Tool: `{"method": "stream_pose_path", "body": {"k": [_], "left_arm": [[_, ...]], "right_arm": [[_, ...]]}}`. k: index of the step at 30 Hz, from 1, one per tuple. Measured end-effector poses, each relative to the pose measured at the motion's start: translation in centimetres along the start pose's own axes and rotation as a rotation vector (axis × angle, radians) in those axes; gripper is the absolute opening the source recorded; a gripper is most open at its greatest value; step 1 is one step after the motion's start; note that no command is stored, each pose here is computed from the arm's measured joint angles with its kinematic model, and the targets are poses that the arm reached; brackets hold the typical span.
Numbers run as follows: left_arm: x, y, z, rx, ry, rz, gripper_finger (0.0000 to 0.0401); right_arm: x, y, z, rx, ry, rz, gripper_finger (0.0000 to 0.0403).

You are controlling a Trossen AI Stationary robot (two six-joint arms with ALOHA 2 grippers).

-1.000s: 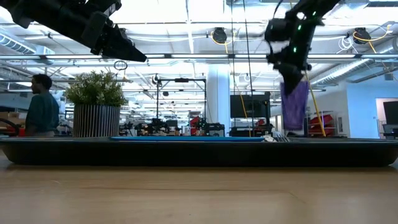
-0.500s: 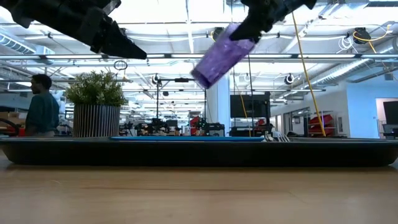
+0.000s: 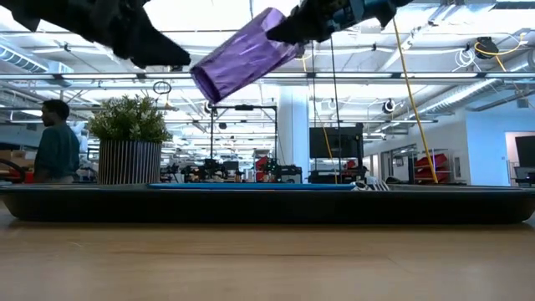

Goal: Pick and place plate/cup/fork/spoon on tray
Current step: Put the violet cup on the black tray to the upper left of the blue plate

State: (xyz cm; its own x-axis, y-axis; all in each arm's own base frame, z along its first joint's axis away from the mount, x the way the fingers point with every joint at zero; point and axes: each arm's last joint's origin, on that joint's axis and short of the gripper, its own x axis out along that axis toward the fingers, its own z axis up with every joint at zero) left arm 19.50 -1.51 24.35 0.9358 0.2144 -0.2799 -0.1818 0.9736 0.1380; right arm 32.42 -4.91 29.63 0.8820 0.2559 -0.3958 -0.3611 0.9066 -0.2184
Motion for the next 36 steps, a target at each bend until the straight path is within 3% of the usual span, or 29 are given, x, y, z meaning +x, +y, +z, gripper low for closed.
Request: {"method": "stream_pose_path", "body": {"k": [8, 12, 16, 22, 27, 36], "left_arm": [[-2.0, 2.4, 4.2, -0.139, -0.153, 0.138, 0.0127], [-2.5, 2.7, 6.4, -0.136, -0.122, -0.027, 0.0127], [-2.3, 2.8, 8.2, -0.128, 0.063, -0.226, 0.0127], [-2.3, 3.0, 10.8, -0.104, 0.266, -0.261, 0.0127], [-2.4, 3.2, 13.2, -0.065, 0.299, -0.286, 0.0127], [-1.0, 2.4, 14.0, 0.041, 0.428, -0.510, 0.0126]], "right_arm": [[1.4, 0.2, -2.0, -0.036, 0.117, 0.054, 0.0000], [2.0, 0.3, -2.4, -0.054, 0.085, 0.138, 0.0000], [2.9, 0.4, -2.4, -0.100, 0.025, 0.191, 0.0000], [4.0, 0.6, -1.7, -0.146, 0.006, 0.227, 0.0000], [5.3, 0.6, -0.7, -0.175, -0.028, 0.307, 0.0000], [8.7, 1.2, -0.2, -0.202, -0.022, 0.361, 0.0000]]}}
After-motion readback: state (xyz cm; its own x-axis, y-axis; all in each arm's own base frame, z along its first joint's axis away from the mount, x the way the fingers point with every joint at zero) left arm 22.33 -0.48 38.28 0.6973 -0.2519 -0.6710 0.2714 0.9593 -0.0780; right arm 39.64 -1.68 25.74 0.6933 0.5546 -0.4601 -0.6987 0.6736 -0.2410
